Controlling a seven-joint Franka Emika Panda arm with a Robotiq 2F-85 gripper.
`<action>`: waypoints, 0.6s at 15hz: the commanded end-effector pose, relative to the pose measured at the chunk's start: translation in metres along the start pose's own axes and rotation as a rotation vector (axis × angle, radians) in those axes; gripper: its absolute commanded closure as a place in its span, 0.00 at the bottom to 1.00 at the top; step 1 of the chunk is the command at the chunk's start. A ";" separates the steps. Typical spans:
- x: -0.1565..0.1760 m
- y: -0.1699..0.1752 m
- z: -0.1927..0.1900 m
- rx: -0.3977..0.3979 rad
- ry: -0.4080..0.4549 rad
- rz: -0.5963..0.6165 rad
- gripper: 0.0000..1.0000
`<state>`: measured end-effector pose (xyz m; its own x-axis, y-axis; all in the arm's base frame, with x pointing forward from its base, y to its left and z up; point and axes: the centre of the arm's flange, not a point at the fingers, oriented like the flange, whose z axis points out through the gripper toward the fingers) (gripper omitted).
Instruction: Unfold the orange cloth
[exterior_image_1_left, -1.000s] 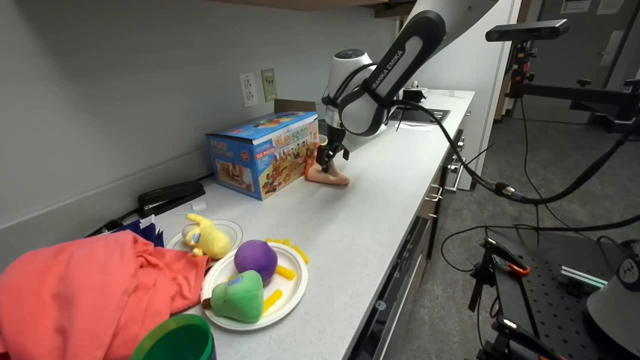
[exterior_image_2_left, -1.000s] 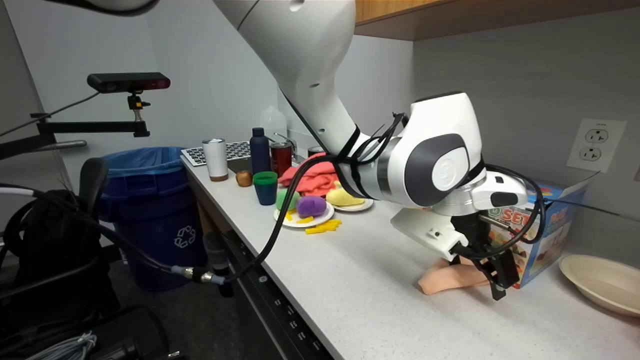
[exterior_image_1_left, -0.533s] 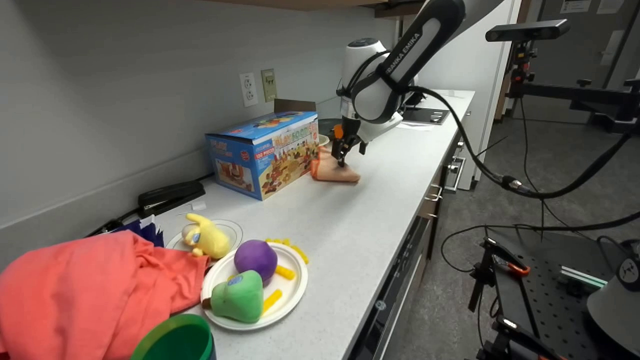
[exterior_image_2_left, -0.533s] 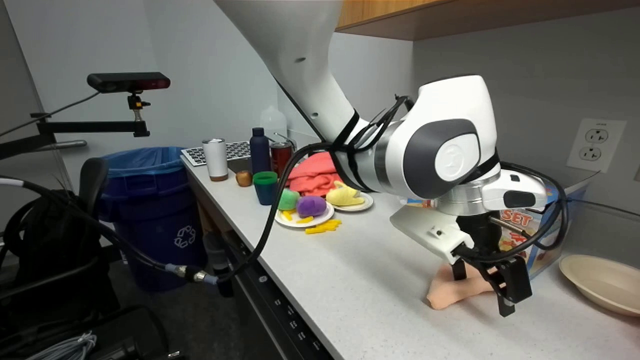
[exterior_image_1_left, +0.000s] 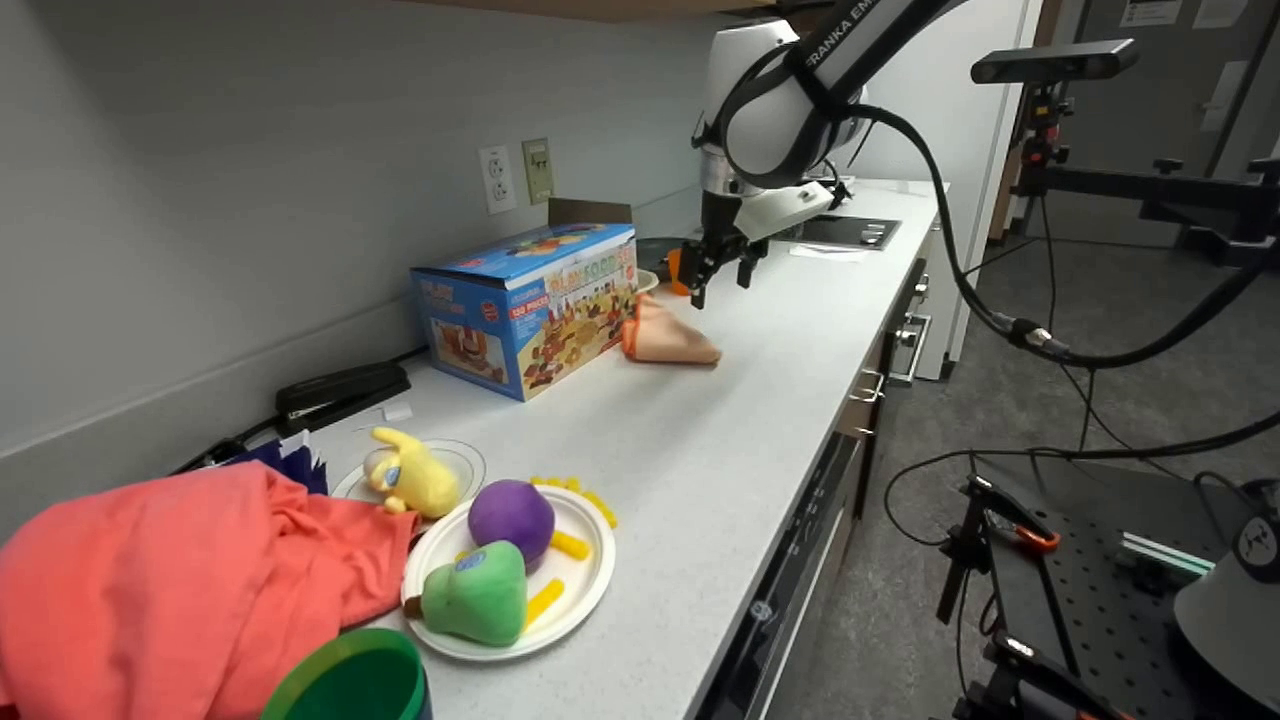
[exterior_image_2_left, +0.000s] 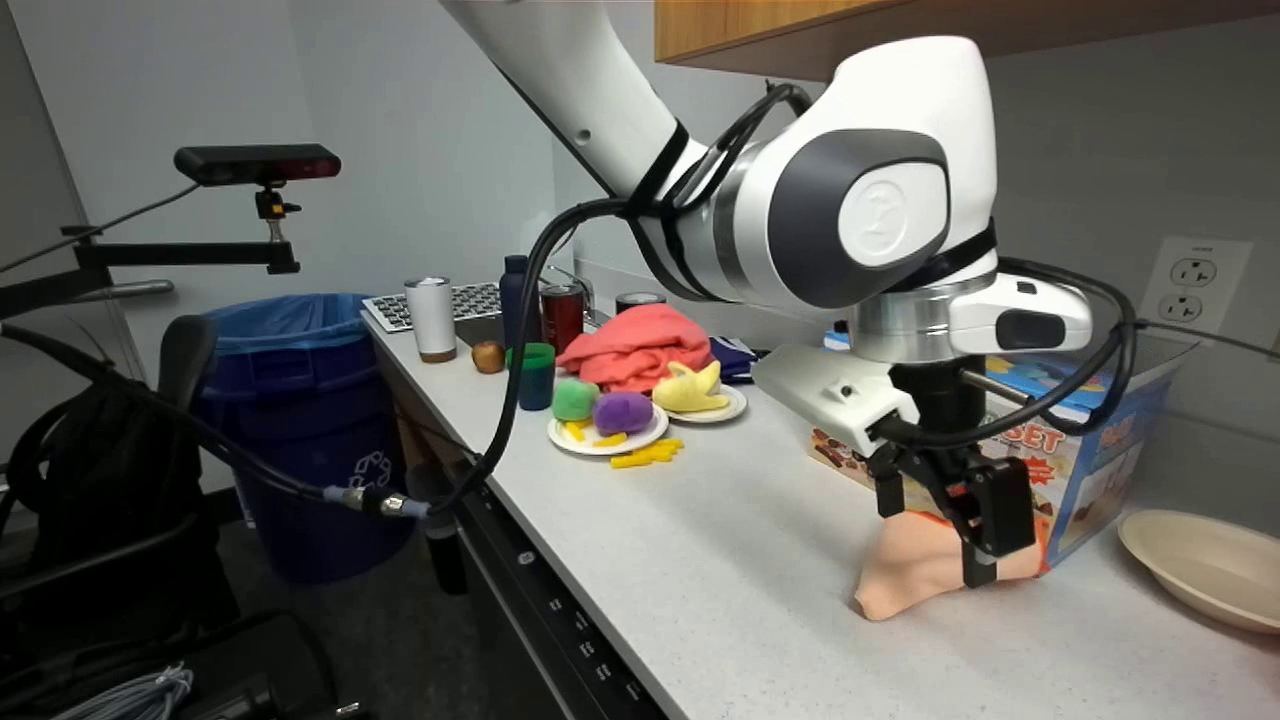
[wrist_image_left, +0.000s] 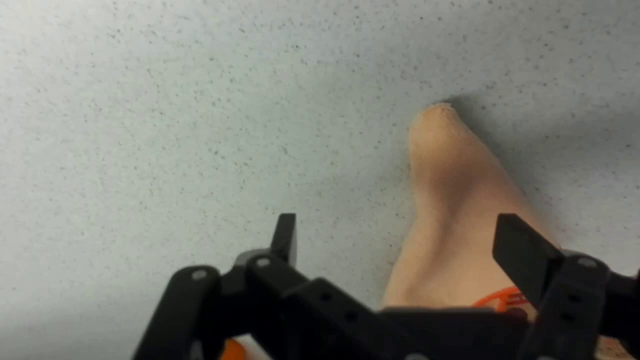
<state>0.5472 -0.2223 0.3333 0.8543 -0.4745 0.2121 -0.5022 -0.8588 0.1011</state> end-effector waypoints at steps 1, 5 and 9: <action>0.005 -0.018 -0.004 0.026 0.055 -0.024 0.00; 0.013 -0.025 0.034 -0.016 0.068 -0.023 0.00; 0.022 -0.030 0.072 -0.048 0.080 -0.016 0.00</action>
<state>0.5672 -0.2124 0.2859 0.8594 -0.4409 0.2591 -0.4821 -0.8674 0.1230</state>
